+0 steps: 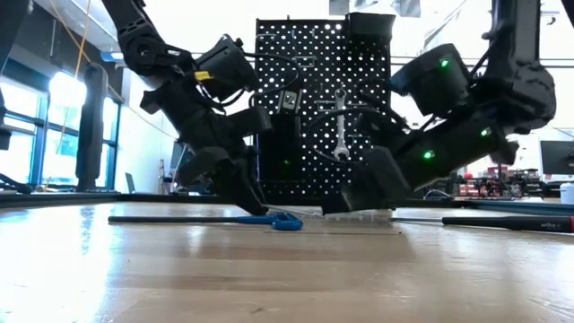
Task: Hang tools onto peg board
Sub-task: Hang the wrench on the pegboard
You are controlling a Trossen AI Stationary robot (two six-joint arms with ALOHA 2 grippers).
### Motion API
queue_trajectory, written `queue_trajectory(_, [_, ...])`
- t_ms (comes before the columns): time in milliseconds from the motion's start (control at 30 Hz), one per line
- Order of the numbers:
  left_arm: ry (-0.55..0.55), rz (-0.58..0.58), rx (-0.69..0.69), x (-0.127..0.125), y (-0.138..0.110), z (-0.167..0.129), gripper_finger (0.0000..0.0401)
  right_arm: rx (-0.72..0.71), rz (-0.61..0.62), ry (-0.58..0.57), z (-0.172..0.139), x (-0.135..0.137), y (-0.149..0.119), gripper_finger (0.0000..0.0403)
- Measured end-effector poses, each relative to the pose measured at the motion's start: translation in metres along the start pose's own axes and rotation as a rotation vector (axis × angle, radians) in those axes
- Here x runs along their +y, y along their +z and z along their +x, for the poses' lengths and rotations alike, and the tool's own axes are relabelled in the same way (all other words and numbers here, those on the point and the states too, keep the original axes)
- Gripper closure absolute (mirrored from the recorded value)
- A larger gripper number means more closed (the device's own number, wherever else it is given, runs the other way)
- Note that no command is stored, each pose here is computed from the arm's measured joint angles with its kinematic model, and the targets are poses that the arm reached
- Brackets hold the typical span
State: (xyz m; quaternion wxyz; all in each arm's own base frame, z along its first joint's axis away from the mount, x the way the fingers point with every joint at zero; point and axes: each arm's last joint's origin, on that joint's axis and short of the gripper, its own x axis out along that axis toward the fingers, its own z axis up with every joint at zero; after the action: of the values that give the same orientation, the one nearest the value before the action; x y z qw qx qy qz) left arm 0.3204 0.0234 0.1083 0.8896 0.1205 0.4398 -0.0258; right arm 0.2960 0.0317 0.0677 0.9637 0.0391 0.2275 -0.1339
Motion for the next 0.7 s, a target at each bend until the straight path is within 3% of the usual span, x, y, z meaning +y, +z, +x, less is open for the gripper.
queue_trajectory(367, [0.032,0.003,-0.016,-0.003,0.006,-0.012,0.0321,-0.04,-0.051,-0.088,-0.046,0.013,0.046,0.0318])
queue_trajectory(700, [0.141,0.022,-0.083,-0.009,0.022,-0.031,0.0321,-0.073,0.14,-0.127,-0.094,0.025,0.066,0.0313])
